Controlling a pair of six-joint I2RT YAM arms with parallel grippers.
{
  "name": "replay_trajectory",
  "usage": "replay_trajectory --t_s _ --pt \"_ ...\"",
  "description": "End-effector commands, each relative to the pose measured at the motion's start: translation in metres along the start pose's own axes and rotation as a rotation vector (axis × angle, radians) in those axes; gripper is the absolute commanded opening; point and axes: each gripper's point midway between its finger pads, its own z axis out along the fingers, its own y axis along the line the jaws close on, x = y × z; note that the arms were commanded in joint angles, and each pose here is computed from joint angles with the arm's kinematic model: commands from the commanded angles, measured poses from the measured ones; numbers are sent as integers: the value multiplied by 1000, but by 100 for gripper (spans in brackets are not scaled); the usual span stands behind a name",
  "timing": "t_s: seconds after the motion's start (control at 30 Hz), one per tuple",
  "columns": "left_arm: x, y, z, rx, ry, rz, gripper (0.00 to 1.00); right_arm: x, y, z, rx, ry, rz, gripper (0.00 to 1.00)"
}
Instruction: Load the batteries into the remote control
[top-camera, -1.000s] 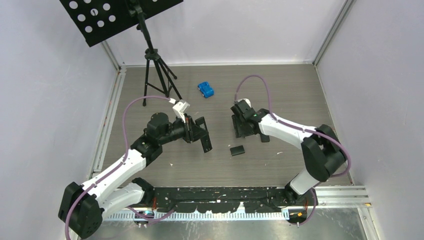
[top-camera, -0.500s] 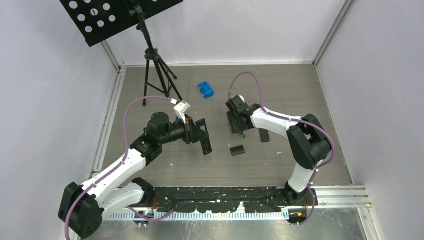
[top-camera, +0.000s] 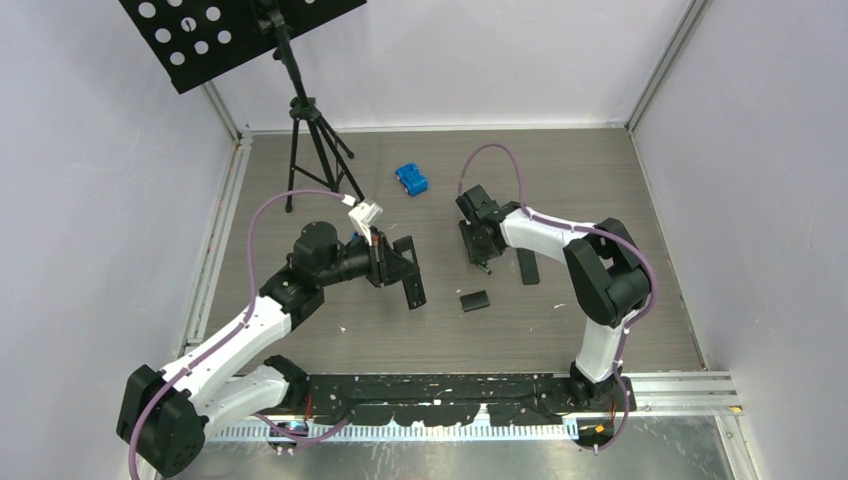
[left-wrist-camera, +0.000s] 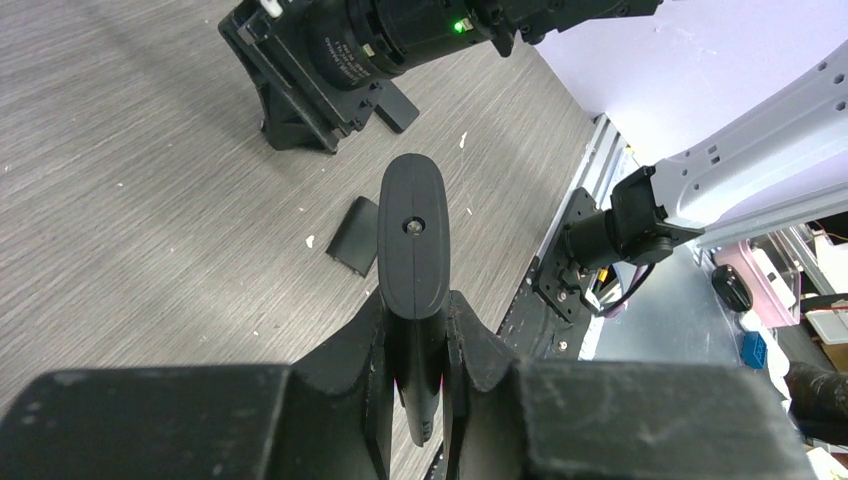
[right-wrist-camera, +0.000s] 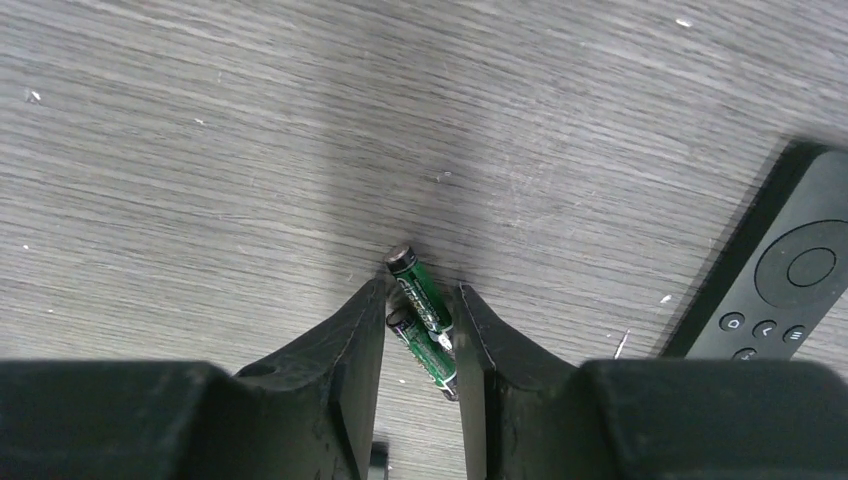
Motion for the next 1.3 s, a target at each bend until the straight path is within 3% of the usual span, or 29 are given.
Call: replay_trajectory --t_s 0.0,0.13,0.3,0.6,0.93,1.27 --pt "-22 -15 -1 45 -41 38 0 -13 5 0 -31 -18 -21 33" --pt "-23 -14 0 44 -40 35 0 -11 2 2 -21 -12 -17 30" --pt "-22 -13 1 42 -36 34 0 -13 -1 6 3 -14 -7 36" --pt "-22 -10 3 27 -38 12 0 -21 -9 3 51 -61 43 16" --pt "-19 8 20 -26 -41 -143 0 -40 -14 -25 60 -182 137 10" --pt "0 47 66 -84 -12 -368 0 -24 21 -102 -225 -227 228 11"
